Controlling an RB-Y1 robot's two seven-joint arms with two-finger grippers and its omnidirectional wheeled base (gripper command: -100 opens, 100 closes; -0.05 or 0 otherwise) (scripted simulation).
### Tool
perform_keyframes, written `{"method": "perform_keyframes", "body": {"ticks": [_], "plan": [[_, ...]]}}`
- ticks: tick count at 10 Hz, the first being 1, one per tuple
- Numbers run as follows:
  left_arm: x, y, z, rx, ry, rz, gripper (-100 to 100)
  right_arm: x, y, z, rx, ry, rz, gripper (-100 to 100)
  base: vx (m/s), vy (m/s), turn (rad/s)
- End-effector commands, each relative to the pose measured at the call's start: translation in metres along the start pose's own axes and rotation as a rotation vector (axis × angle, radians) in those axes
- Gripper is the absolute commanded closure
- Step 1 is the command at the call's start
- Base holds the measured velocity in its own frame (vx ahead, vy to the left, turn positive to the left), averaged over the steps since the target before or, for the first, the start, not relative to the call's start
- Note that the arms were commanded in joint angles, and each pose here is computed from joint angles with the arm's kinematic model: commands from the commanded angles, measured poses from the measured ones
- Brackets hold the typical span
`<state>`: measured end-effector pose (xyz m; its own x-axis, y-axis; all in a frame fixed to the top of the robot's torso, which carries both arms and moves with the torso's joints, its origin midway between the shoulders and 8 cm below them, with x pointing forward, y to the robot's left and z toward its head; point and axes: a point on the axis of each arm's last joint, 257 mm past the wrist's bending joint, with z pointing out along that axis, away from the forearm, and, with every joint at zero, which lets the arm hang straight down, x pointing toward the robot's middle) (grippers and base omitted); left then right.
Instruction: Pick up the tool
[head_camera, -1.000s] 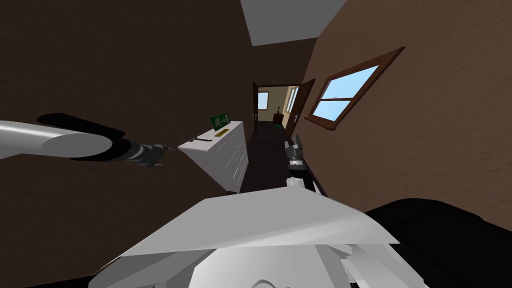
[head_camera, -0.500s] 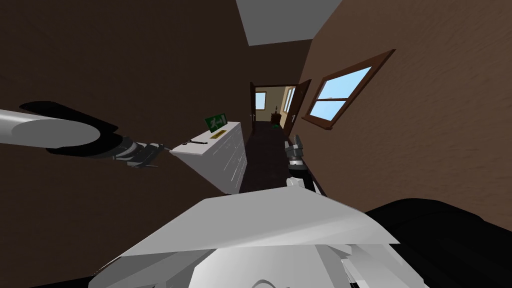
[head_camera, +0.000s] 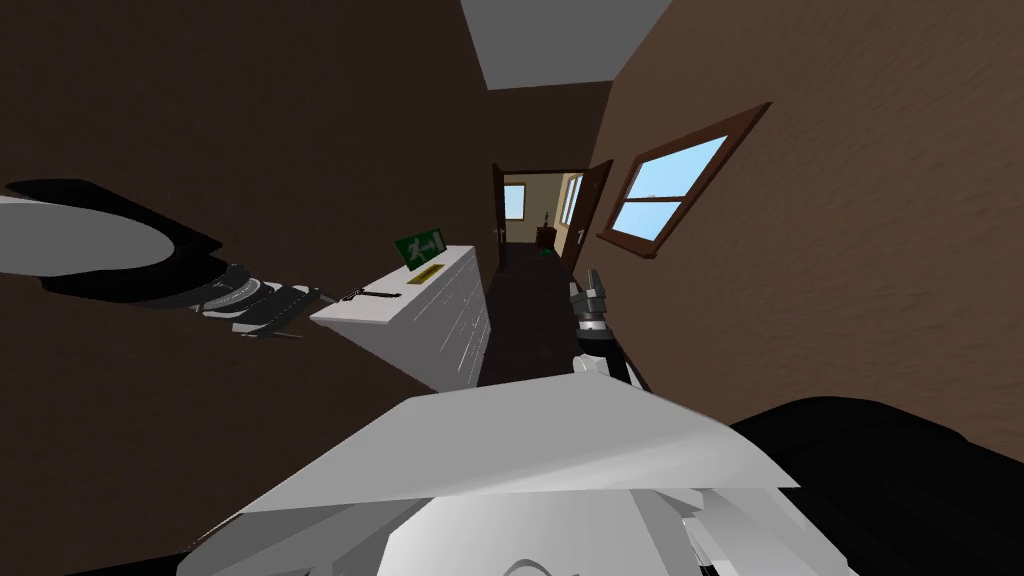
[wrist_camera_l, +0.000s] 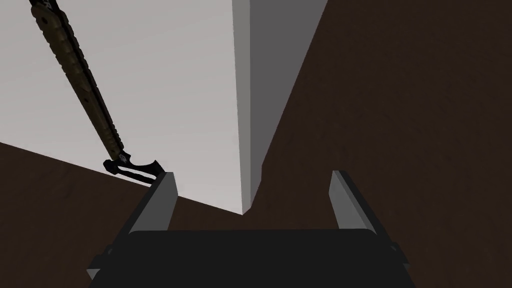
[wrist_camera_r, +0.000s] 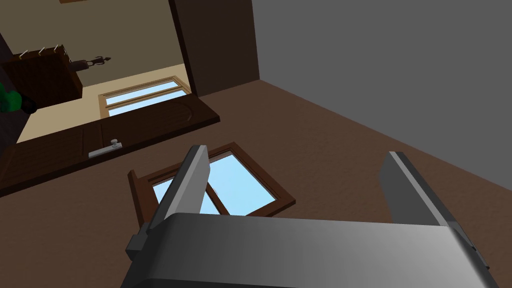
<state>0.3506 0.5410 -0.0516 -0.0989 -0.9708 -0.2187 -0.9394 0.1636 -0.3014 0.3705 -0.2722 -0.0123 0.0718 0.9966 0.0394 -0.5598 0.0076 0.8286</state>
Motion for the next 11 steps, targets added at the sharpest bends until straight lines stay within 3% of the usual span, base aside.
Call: {"method": "perform_keyframes", "body": {"ticks": [1,7,10,11], "plan": [[0.005,0.006,-0.009,-0.046,0.023,-0.002,-100,0.000,0.000,0.000,0.000,0.000,0.000,0,0.088,0.011,-0.126],[0.025,0.031,-0.032,-0.192,0.110,0.000,-100,0.000,0.000,0.000,0.000,0.000,0.000,0,0.104,0.003,-0.103],[0.036,0.050,-0.034,-0.277,0.159,-0.003,-100,0.000,0.000,0.000,0.000,0.000,0.000,0,0.118,0.016,-0.116],[0.034,0.045,-0.036,-0.255,0.147,-0.002,-100,0.000,0.000,0.000,0.000,0.000,0.000,0,0.050,0.005,-0.019]]}}
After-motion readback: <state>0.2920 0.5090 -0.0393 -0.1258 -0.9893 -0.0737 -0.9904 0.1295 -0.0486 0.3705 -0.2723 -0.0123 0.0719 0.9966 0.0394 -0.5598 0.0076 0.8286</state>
